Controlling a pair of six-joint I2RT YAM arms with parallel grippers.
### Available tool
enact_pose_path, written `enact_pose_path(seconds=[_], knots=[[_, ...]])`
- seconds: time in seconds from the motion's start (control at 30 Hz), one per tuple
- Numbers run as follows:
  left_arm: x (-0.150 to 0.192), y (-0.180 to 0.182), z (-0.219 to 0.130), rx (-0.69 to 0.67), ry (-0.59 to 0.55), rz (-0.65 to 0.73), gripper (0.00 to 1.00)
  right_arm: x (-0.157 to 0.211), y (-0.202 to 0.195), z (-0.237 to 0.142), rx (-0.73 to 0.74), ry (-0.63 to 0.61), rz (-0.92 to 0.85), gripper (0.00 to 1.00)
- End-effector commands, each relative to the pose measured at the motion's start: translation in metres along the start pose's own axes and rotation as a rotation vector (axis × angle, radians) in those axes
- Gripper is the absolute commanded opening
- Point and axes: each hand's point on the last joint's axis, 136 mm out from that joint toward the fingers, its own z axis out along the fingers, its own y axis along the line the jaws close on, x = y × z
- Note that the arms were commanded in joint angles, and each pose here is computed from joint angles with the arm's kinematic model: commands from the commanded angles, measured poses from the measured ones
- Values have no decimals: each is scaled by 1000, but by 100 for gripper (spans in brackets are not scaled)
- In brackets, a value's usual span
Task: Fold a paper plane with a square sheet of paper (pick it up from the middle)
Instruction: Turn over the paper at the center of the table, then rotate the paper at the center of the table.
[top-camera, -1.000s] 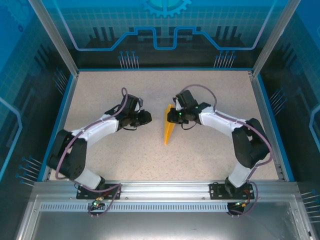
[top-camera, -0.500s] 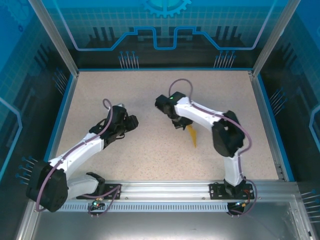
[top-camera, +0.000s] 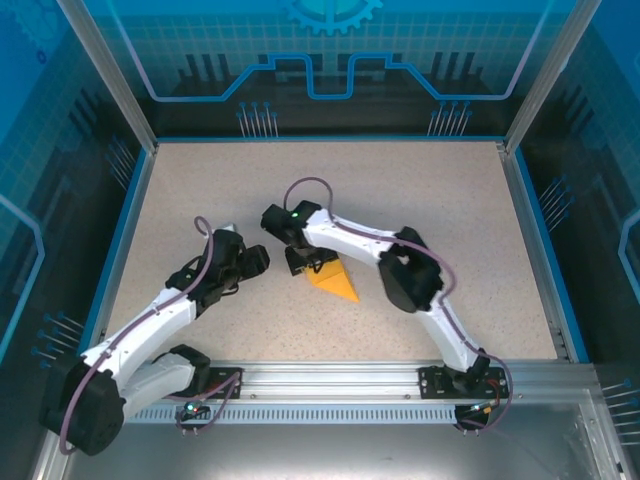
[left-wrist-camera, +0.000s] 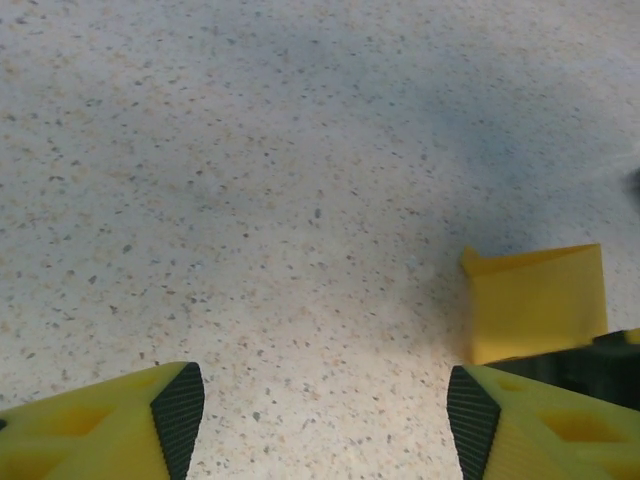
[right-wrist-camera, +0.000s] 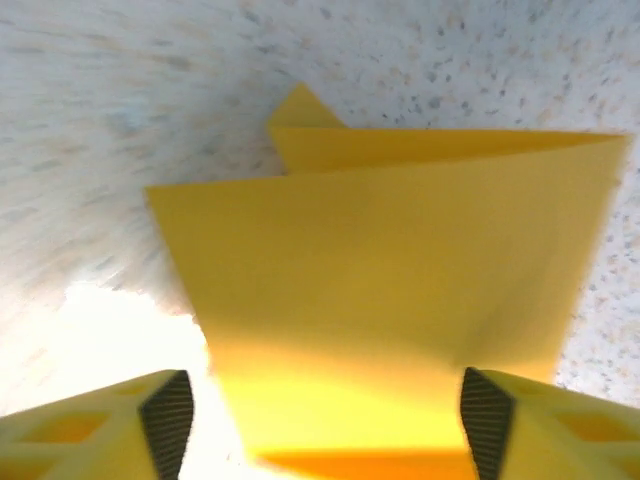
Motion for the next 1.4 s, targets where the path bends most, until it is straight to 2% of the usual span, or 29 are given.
enact_pose_path(seconds=[0.0,0.1,0.2,0.3,0.47,0.63,0.67,0.8,1.03,1.17,1.37], knots=[[4,-11,-7,78,30,44,74,-40,2,-103,-272,-326,48,99],[3,-29,-13,186,26,34,79,-42,-30,-127,-380,-450,111,100],[2,-44,-15,287,6,6,83,-39,-61,-116,-511,-470,172,99],[2,-49,-14,330,-9,-18,85,-26,-72,-84,-637,-388,194,95],[13,-56,-15,388,32,26,86,-9,-63,-27,-686,-271,183,77],[24,-58,-14,421,64,68,86,-8,-50,6,-733,-232,188,71],[27,-58,-14,426,73,73,91,-10,-49,11,-740,-221,195,70],[28,-63,-15,446,86,84,94,-14,-45,25,-734,-196,185,67],[33,-64,-17,470,106,77,95,-13,-45,33,-758,-164,197,39],[39,-64,-16,490,124,52,95,-7,-60,41,-787,-172,335,22],[44,-69,-17,515,156,53,95,7,-67,40,-882,-264,584,13]])
